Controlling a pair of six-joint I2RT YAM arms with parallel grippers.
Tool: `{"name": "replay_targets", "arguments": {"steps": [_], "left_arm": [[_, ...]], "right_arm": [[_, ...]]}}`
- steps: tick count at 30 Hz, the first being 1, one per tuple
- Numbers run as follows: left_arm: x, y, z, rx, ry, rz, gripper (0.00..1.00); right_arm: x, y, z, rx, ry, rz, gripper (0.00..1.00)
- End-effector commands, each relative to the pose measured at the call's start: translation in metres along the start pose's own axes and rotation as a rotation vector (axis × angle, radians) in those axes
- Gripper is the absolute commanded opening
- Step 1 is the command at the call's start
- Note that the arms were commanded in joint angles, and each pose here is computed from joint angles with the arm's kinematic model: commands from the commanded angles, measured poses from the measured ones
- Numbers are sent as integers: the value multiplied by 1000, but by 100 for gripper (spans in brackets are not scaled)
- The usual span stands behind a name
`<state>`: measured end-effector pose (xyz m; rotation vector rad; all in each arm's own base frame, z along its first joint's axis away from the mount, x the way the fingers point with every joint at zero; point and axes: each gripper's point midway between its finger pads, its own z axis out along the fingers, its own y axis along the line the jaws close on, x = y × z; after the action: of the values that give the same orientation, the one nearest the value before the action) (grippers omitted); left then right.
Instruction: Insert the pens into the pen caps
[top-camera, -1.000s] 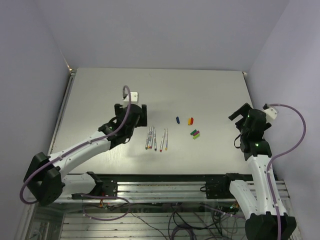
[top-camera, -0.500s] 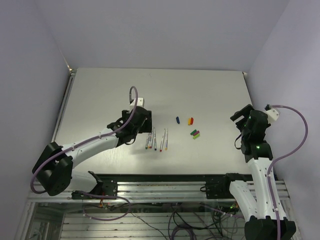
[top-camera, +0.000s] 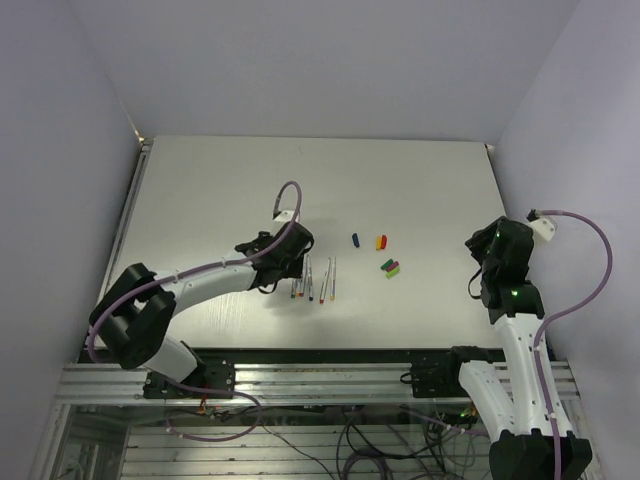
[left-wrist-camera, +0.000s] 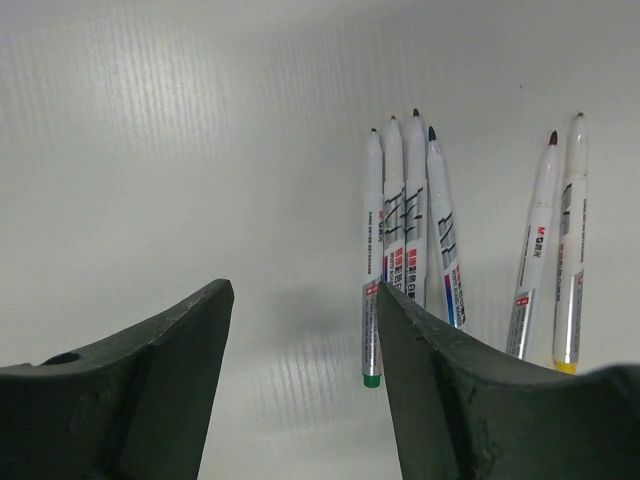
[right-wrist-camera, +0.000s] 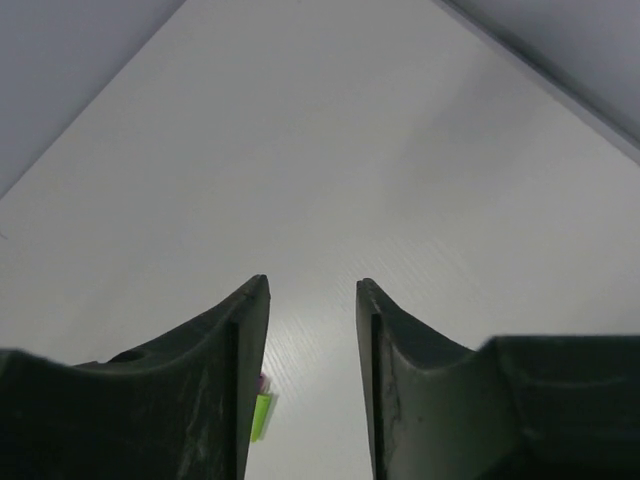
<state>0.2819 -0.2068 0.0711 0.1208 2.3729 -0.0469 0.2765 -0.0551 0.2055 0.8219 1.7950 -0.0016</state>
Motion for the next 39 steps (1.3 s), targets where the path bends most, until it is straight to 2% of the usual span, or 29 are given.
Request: {"name": "replay_targets", "arguments": {"steps": [1, 6, 8, 21, 39], "left_arm": [[-2, -10, 2, -12, -7, 1, 69], [5, -17, 10, 0, 14, 6, 64], [7, -17, 13, -4, 20, 12, 63], [13, -28, 22, 24, 41, 28, 63], [31, -23, 27, -31, 100, 86, 58]], "right_arm": [[13, -1, 3, -10, 36, -9, 37], [15, -2, 4, -5, 44, -21, 21], [15, -3, 4, -1, 44, -24, 19], [17, -4, 4, 3, 50, -23, 17], [22, -4, 7, -2, 67, -28, 17]]}}
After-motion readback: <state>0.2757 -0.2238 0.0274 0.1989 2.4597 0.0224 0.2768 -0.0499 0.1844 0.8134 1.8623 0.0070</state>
